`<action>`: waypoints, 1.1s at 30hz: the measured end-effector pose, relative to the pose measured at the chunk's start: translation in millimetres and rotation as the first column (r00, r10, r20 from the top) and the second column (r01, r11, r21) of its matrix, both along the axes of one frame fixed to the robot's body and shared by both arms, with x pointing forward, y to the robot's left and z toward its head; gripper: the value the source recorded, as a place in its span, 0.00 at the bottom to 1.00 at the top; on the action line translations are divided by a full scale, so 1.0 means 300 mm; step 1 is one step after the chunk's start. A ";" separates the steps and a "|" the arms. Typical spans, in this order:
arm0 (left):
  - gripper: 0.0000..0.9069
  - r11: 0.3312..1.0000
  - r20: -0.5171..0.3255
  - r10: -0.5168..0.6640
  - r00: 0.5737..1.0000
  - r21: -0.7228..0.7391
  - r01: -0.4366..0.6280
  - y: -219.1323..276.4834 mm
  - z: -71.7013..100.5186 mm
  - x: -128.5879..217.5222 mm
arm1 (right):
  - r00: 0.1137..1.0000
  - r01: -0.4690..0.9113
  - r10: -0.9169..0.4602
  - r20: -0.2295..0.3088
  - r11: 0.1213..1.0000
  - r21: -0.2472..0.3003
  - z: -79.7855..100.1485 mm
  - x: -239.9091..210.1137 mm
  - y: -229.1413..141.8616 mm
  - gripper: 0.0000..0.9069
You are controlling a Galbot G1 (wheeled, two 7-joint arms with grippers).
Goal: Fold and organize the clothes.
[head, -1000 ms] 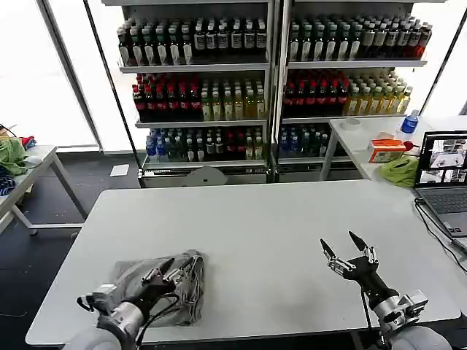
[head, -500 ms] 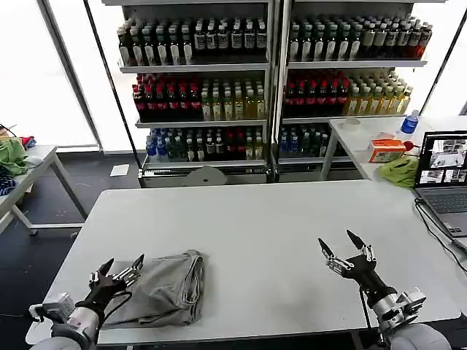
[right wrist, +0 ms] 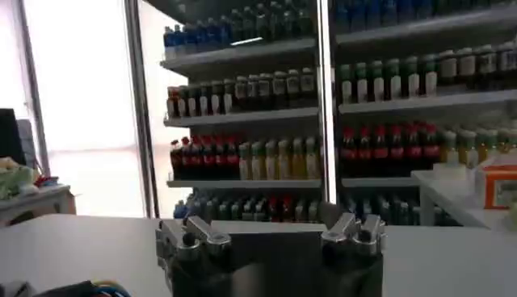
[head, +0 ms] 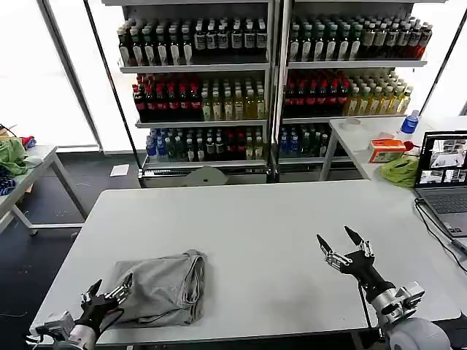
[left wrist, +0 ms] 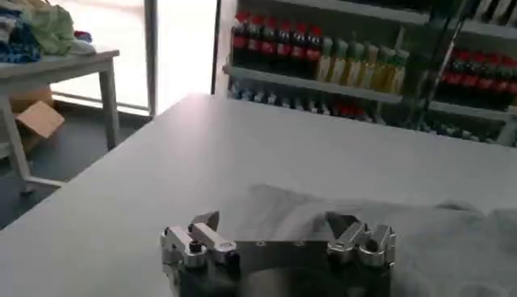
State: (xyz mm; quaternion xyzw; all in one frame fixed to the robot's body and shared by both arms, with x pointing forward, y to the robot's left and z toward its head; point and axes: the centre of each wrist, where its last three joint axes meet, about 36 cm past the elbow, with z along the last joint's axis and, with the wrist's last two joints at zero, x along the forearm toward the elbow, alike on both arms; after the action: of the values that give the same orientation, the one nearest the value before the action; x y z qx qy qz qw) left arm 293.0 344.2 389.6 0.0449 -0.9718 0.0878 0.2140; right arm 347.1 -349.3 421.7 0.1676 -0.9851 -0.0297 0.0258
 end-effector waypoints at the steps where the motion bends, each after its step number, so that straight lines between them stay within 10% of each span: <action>1: 1.00 1.000 -0.007 0.003 1.000 0.000 -0.003 0.003 -0.009 -0.002 | 1.000 0.000 0.000 0.000 1.000 0.002 0.001 0.000 0.000 1.00; 3: 1.00 1.000 -0.018 0.010 1.000 -0.004 -0.010 0.005 -0.023 -0.008 | 1.000 0.002 -0.002 0.003 1.000 0.005 0.006 0.002 -0.002 1.00; 5: 0.33 1.000 -0.024 0.014 1.000 -0.014 -0.015 0.003 -0.031 -0.012 | 1.000 0.005 -0.005 0.006 1.000 0.009 0.011 0.006 -0.004 1.00; 7: 0.01 0.999 -0.029 0.017 0.999 -0.027 -0.018 0.003 -0.042 -0.013 | 1.000 0.008 -0.008 0.007 1.000 0.011 0.011 0.011 -0.007 1.00; 33: 0.01 0.966 0.014 0.057 0.998 -0.254 -0.052 -0.033 -0.026 -0.021 | 1.000 0.009 -0.009 0.014 1.000 0.027 0.016 0.001 0.001 1.00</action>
State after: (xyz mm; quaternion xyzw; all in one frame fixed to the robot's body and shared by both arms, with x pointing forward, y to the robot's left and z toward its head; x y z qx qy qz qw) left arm 286.8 334.2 381.7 0.0428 -0.9533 0.2175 0.2051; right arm 347.4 -349.1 426.6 0.1637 -0.9855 -0.0416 0.0164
